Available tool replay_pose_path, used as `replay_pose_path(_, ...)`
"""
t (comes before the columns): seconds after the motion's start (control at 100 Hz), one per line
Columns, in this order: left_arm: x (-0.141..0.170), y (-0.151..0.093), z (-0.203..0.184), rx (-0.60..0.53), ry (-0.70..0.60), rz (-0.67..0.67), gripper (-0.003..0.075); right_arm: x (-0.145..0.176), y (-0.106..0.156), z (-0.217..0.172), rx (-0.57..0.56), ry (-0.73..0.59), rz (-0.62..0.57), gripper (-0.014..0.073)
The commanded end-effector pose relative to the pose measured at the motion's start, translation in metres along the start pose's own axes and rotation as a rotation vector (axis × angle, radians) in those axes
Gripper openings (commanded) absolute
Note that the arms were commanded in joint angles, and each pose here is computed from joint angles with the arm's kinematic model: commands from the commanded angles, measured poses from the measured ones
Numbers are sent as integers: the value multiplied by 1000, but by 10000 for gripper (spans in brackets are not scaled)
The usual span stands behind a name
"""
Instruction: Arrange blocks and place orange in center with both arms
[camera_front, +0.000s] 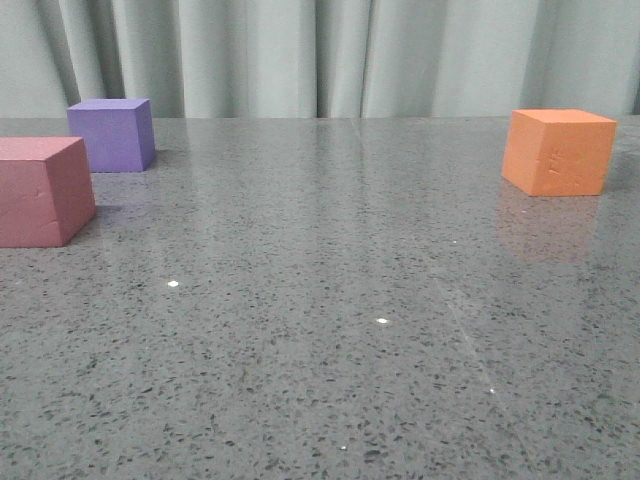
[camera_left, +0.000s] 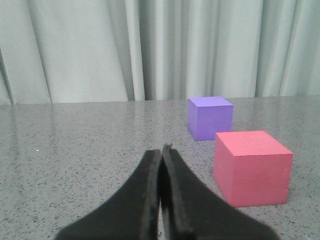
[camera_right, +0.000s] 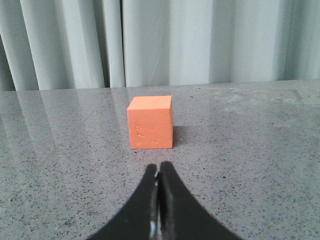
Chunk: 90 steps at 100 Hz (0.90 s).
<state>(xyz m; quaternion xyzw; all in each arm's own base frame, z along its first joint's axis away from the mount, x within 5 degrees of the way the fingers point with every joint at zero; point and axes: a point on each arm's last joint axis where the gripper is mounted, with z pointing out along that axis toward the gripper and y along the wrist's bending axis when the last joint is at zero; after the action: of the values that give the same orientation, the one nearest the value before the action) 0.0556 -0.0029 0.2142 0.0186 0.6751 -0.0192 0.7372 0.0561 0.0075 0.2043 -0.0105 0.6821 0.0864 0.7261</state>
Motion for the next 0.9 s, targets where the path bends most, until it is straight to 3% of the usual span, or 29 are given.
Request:
replay_pose_path(0.0, 9, -1, -2, 7, -55, -10, -19, -13, 1, -3, -6, -116, -12, -68)
replay_pose_path(0.67, 8, -1, -2, 8, -66, -10, -19, -15, 1, -3, -8, -133, -12, -68)
replay_pose_path(0.89, -2, 0, -3, 2, -40, -164, -19, -30, 3, -6, -20, -230, 1, -68)
